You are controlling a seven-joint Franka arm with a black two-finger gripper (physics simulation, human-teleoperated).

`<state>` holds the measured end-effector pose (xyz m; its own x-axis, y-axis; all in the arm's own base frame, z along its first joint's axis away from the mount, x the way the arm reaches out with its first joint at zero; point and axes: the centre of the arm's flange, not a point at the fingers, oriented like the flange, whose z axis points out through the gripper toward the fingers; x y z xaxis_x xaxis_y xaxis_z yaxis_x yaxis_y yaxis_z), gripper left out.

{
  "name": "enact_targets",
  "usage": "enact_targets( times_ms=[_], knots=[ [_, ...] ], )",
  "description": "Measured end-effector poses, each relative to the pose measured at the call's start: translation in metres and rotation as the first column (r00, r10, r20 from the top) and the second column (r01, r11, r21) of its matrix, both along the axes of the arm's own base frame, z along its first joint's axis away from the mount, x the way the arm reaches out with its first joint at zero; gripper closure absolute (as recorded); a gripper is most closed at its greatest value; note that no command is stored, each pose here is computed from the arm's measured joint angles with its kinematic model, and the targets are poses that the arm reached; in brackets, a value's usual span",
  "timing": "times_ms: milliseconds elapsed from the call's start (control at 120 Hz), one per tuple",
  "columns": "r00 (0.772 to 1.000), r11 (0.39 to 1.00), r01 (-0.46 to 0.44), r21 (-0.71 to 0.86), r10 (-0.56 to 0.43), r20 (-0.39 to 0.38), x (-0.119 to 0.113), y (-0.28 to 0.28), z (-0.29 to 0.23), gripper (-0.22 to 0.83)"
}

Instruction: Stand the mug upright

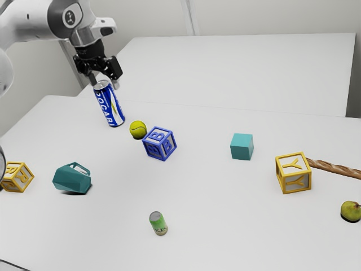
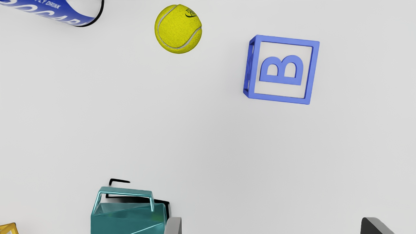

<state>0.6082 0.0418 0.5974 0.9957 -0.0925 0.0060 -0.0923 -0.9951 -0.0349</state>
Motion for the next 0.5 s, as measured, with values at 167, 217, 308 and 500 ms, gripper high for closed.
enact_targets(
  times_ms=[167,217,308,500],
  knots=[
    [0.998,0.996,-0.049,-0.069,0.047,-0.034,-0.002,0.03,-0.026,0.0],
    [0.991,0.982,-0.121,-0.144,0.111,-0.077,-0.008,0.062,-0.052,0.0],
    [0.966,0.928,-0.243,-0.284,0.205,-0.157,-0.024,0.11,-0.099,0.0],
    [0.943,0.839,-0.32,-0.44,0.235,-0.237,-0.055,0.154,-0.165,0.0]
  ],
)
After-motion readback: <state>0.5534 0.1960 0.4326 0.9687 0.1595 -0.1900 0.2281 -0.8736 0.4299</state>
